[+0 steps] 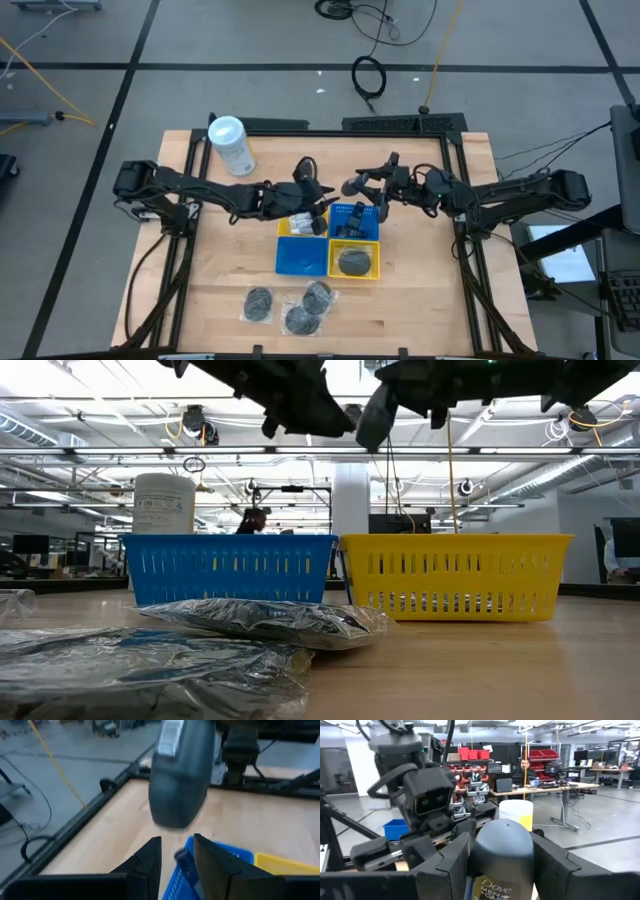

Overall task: Pick & Place Travel size toiletries
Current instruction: Put the gray deodorant into the left blue bin

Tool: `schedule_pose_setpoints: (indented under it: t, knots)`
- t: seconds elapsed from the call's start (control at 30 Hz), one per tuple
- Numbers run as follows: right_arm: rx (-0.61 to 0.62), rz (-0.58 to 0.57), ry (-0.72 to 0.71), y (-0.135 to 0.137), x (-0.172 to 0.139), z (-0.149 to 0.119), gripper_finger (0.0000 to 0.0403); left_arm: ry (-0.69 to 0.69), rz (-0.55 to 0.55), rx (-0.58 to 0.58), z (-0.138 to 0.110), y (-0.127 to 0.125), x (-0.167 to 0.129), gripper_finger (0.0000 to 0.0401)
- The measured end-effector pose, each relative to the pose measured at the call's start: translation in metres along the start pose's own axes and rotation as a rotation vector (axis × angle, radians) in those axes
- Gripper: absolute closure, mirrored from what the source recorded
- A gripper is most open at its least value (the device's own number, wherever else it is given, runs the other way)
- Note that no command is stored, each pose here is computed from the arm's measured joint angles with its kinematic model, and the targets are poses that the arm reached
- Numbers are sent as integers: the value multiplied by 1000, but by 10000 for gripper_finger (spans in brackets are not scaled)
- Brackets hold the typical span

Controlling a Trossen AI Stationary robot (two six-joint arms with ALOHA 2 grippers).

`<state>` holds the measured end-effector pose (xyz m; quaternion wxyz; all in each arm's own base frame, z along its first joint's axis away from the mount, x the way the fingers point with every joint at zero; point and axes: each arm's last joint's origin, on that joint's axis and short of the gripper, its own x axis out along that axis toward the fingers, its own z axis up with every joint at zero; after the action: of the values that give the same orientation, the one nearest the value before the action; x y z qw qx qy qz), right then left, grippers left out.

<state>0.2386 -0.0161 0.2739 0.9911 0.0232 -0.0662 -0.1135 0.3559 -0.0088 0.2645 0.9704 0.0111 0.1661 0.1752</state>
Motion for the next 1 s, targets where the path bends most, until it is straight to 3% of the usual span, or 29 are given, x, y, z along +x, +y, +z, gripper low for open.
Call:
schedule_pose_setpoints:
  t: [0.27,0.5,1.0]
  knots:
    - [-11,16,4,4,-1,-1,241,-54,54,130,0,-5,6,287]
    - [-15,9,7,3,-1,-1,241,-57,67,161,-1,-9,5,281]
    - [-14,10,1,3,-1,0,241,-122,67,88,3,-10,9,83]
